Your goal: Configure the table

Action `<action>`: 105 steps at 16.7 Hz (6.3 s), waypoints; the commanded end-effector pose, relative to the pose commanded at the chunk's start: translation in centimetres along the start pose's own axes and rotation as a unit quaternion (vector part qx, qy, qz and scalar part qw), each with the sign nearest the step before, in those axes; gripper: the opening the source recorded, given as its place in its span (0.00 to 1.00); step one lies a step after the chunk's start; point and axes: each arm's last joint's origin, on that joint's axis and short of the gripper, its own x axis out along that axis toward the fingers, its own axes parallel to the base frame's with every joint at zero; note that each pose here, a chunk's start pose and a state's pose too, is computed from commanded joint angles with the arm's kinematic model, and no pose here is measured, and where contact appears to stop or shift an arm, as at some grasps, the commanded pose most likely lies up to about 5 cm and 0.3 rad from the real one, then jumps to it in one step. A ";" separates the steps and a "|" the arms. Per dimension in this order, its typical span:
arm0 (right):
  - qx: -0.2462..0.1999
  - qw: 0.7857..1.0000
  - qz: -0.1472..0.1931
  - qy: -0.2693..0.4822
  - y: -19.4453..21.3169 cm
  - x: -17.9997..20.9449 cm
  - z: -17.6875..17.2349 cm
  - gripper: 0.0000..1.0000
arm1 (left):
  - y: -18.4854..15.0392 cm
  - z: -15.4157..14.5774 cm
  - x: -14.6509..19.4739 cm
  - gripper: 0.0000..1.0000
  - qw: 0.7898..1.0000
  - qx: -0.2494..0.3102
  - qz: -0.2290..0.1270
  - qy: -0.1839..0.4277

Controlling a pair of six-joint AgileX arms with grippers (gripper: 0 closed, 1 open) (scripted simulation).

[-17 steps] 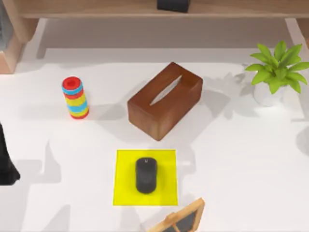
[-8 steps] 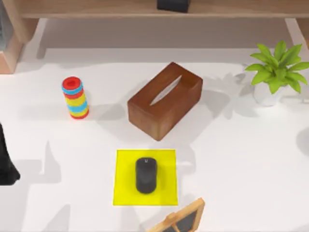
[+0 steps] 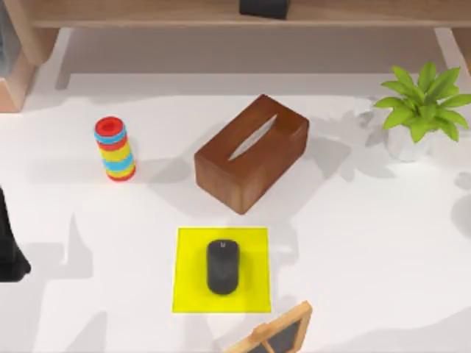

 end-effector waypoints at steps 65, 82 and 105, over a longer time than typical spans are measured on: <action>0.550 0.833 -0.011 -0.057 -15.5 -22.3 13.2 1.00 | 0.0 0.0 0.0 1.00 1.000 0.000 0.000 0.000; 0.705 0.707 0.038 -0.040 -7.1 -26.3 13.9 1.00 | -0.1 0.8 0.0 1.00 1.000 0.000 0.000 0.000; 0.705 0.707 0.038 -0.040 -7.1 -26.3 13.9 1.00 | -11.6 27.5 29.4 1.00 1.000 -0.007 -0.008 -0.006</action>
